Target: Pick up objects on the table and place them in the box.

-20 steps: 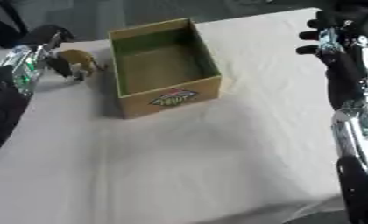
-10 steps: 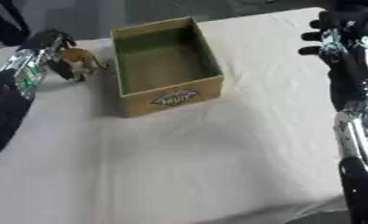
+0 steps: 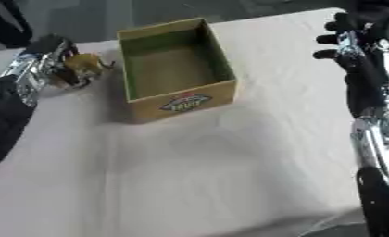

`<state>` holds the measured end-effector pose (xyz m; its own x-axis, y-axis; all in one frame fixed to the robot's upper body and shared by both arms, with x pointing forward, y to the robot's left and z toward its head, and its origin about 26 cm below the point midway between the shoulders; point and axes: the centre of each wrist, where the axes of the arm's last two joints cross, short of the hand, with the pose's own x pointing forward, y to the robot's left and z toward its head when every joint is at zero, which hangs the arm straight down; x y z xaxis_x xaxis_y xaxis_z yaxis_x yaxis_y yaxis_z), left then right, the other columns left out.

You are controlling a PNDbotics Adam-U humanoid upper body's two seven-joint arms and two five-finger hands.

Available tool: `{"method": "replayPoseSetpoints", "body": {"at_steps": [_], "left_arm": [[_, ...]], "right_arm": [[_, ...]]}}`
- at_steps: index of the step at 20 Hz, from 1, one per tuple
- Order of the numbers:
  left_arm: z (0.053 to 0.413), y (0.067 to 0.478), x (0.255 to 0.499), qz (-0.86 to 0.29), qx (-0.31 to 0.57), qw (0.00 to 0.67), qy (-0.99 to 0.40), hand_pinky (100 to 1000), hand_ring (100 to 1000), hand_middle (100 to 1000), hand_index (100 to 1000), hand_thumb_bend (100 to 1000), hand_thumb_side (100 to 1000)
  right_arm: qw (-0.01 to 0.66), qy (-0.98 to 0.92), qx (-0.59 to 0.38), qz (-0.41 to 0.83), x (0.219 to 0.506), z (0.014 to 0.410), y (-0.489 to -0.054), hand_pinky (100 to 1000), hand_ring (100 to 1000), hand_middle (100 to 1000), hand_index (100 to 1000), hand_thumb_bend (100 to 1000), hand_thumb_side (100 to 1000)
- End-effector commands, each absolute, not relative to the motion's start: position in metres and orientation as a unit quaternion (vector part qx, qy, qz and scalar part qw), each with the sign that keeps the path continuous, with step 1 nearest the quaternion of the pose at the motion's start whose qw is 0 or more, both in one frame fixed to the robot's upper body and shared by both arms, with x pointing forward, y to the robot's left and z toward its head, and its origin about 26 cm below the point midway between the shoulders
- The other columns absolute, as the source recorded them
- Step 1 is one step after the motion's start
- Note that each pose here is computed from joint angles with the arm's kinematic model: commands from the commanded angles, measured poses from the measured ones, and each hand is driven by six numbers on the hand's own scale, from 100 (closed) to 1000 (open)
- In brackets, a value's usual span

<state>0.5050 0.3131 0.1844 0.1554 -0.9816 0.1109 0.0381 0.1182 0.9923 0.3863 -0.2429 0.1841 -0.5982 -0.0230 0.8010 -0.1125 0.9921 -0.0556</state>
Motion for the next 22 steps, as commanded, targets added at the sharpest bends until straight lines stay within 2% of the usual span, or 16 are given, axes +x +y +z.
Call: {"method": "replayPoseSetpoints", "body": {"at_steps": [1, 2, 3, 4, 5, 6, 10, 13, 14, 15, 22], "left_arm": [[0.191, 0.320, 0.504, -0.442, 0.501, 0.578, -0.469, 506, 369, 363, 503, 501, 100], [0.191, 0.320, 0.504, -0.441, 0.500, 0.579, -0.469, 493, 343, 334, 472, 446, 100], [0.190, 0.320, 0.504, -0.440, 0.499, 0.580, -0.470, 488, 334, 323, 460, 432, 100], [0.190, 0.320, 0.504, -0.438, 0.499, 0.580, -0.472, 478, 296, 279, 411, 360, 100], [0.190, 0.320, 0.504, -0.436, 0.500, 0.579, -0.474, 457, 261, 240, 404, 351, 100], [0.191, 0.320, 0.504, -0.433, 0.501, 0.577, -0.479, 434, 235, 206, 334, 315, 100], [0.192, 0.318, 0.504, -0.420, 0.497, 0.573, -0.497, 353, 156, 108, 242, 269, 113], [0.195, 0.315, 0.504, -0.417, 0.489, 0.571, -0.511, 339, 136, 100, 217, 254, 126], [0.198, 0.313, 0.504, -0.416, 0.485, 0.569, -0.518, 335, 129, 100, 205, 227, 175], [0.201, 0.311, 0.504, -0.416, 0.481, 0.566, -0.524, 333, 126, 100, 202, 240, 136], [0.235, 0.287, 0.504, -0.428, 0.461, 0.515, -0.582, 316, 100, 100, 182, 214, 144]], "right_arm": [[0.430, -0.900, 0.040, 0.053, 0.386, 0.195, -0.243, 578, 674, 668, 761, 100, 480], [0.430, -0.900, 0.040, 0.053, 0.386, 0.195, -0.243, 578, 674, 668, 761, 100, 480], [0.430, -0.900, 0.040, 0.053, 0.386, 0.195, -0.243, 578, 674, 668, 761, 100, 480], [0.431, -0.900, 0.040, 0.053, 0.386, 0.195, -0.243, 578, 674, 668, 761, 100, 480], [0.431, -0.900, 0.040, 0.053, 0.386, 0.195, -0.243, 578, 674, 668, 761, 100, 476], [0.431, -0.900, 0.040, 0.052, 0.386, 0.194, -0.243, 578, 674, 668, 761, 100, 480], [0.431, -0.900, 0.040, 0.051, 0.386, 0.194, -0.243, 577, 674, 667, 760, 100, 479], [0.432, -0.900, 0.040, 0.051, 0.385, 0.193, -0.243, 577, 673, 666, 760, 100, 478], [0.432, -0.900, 0.040, 0.050, 0.385, 0.193, -0.243, 577, 673, 666, 760, 100, 478], [0.432, -0.900, 0.039, 0.050, 0.385, 0.193, -0.244, 577, 673, 666, 760, 100, 477], [0.435, -0.898, 0.039, 0.047, 0.385, 0.191, -0.244, 577, 673, 666, 759, 100, 474]]}}
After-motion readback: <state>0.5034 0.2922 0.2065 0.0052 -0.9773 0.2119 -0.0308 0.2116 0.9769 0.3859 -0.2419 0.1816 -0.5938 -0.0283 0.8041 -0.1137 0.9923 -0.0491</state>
